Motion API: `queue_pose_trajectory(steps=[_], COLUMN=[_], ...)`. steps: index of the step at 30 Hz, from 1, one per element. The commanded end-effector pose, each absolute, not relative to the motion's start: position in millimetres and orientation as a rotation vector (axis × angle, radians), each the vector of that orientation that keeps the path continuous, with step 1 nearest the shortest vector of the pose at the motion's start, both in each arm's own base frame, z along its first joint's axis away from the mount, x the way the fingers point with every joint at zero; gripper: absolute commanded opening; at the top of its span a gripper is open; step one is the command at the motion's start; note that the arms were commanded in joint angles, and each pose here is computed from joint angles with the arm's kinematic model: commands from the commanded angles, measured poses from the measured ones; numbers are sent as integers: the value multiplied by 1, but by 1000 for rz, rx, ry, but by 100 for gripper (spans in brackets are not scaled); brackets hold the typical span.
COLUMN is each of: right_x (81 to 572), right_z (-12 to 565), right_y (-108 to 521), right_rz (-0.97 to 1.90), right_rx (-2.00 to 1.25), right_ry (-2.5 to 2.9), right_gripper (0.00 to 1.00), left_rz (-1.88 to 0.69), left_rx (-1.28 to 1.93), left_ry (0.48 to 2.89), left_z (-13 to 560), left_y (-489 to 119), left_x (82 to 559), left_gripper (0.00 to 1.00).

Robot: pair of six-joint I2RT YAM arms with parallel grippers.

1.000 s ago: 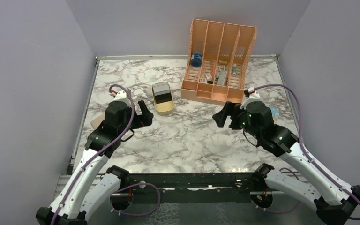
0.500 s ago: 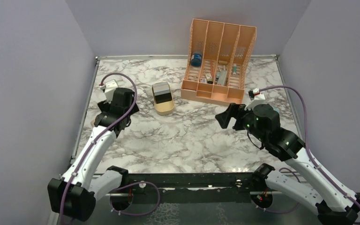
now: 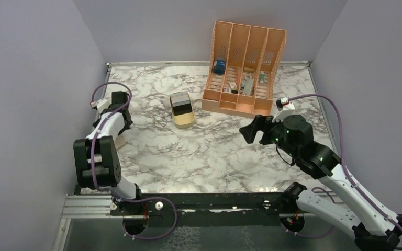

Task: Put the credit cards into the card holder
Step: Move the card holder to the center of the board.

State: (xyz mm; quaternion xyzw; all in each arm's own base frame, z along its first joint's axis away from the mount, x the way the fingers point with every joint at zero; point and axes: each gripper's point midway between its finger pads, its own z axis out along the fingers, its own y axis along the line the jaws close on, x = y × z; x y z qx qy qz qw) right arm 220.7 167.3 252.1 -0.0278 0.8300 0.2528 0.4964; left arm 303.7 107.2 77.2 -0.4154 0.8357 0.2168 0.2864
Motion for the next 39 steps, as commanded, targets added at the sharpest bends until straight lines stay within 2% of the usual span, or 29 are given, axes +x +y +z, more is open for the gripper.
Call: queue_pose_trajectory(steps=[1,6,11,15,27,34,39], right_x=[215,214,215,217,223,224,224], right_z=[265,271,273,276,272,267,264], right_y=[167,161,155,150,147,147,148], right_rz=[653,631,603,579,543,531,528], right_rx=[-94,-82,-64,-44,-26,-29,-30], right_ry=[1971,1958,1946,1938,1940,1956,1965], right_gripper=[100,100,100,100,100,100,99], left_rz=[485,482,402,340,31,-48,-13], left_rx=[-1194,-1166,-1173,-1108,-826,-644,-457], left_ry=[2208,2293,2451,2536,2584,2650,2642], left_z=[64,36,-7,-18,14,14,23], left_y=[122,122,103,79,-56,-102,-125], left_x=[326,336,330,326,286,238,222], left_gripper=[83,83,79,77,73,58,55])
